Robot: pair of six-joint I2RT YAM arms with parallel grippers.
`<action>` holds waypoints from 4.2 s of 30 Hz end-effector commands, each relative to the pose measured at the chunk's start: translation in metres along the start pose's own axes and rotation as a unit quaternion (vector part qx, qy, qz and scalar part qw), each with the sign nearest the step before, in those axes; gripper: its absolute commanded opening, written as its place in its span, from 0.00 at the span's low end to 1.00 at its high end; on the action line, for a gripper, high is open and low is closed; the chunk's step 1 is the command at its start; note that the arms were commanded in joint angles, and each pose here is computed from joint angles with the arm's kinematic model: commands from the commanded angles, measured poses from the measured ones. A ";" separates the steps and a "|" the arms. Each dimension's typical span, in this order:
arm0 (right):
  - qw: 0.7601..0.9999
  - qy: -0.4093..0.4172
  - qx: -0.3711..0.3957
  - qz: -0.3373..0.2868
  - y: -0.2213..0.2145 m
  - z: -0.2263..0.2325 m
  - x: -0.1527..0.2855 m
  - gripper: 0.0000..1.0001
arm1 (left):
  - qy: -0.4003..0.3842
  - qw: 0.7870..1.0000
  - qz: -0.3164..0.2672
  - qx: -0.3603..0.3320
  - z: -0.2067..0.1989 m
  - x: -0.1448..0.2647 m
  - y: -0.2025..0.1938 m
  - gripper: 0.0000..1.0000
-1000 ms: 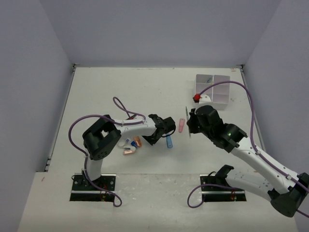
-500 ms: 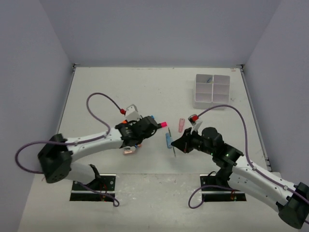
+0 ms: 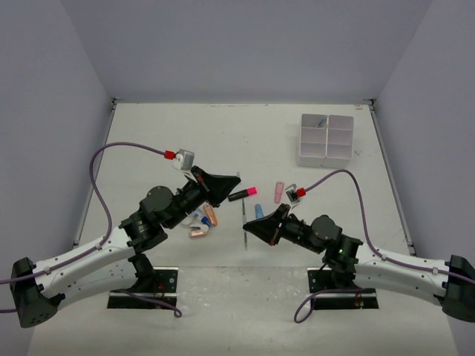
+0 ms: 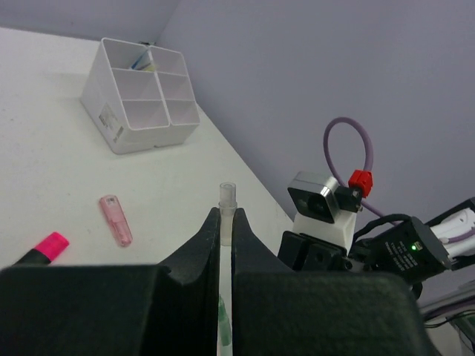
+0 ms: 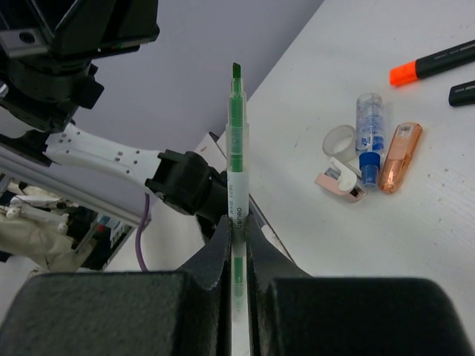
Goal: Sort the stationery into containers
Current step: Close the pen cap on the pen.
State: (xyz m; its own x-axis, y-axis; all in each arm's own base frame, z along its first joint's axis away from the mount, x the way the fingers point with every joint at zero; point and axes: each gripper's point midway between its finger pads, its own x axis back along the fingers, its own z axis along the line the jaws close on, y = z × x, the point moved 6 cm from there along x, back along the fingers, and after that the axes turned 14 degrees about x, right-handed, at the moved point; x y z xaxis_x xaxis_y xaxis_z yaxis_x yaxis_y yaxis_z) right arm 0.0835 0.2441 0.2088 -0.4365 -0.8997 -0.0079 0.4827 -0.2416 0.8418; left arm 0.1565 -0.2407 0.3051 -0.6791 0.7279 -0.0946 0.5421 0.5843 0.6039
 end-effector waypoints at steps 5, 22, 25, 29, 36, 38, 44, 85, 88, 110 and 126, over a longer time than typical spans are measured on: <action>0.997 -0.011 0.008 -0.077 0.038 0.012 -0.002 0.00 | -0.073 0.997 0.027 -0.027 -0.015 0.003 -0.005 0.00; 0.997 -0.007 0.028 -0.069 0.045 0.018 0.000 0.00 | -0.081 0.996 0.032 -0.013 -0.014 -0.011 -0.012 0.00; 0.997 -0.006 0.024 -0.071 0.044 0.017 0.001 0.00 | -0.079 0.996 0.029 -0.015 -0.014 -0.010 -0.010 0.00; 0.997 -0.005 0.021 -0.073 0.043 0.017 0.003 0.00 | -0.067 0.998 0.012 -0.013 -0.013 -0.011 -0.005 0.00; 0.997 -0.005 0.023 -0.070 0.043 0.018 0.003 0.00 | -0.068 0.998 0.007 -0.010 -0.013 -0.012 -0.005 0.00; 0.997 -0.006 0.022 -0.069 0.042 0.017 0.003 0.00 | -0.067 0.998 0.005 -0.008 -0.013 -0.012 -0.004 0.00; 0.997 -0.013 0.024 -0.069 0.045 0.017 0.003 0.00 | -0.079 0.997 0.015 -0.007 -0.018 -0.014 -0.006 0.00; 0.976 -0.059 0.139 -0.156 0.145 0.049 -0.001 0.00 | -0.104 0.993 0.059 0.004 -0.012 -0.006 -0.025 0.00; 0.970 -0.052 0.159 -0.176 0.166 0.061 0.000 0.00 | -0.100 0.993 0.062 -0.004 -0.008 -0.005 -0.026 0.00; 0.979 0.032 0.193 -0.062 0.120 0.063 -0.034 0.11 | -0.121 0.990 0.047 -0.060 -0.044 -0.002 0.005 0.00; 0.978 0.028 0.201 -0.042 0.115 0.060 -0.043 0.00 | -0.120 0.989 0.022 -0.082 -0.056 0.004 0.024 0.63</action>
State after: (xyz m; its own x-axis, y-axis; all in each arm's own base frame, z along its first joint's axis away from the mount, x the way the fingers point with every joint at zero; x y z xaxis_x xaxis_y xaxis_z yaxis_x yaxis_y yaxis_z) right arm 0.1168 0.2798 0.3147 -0.4391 -0.8979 -0.0299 0.1597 -0.1107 0.9809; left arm 0.1343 -0.2520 0.3417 -0.4650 0.8584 -0.2165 0.5321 0.4665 0.7066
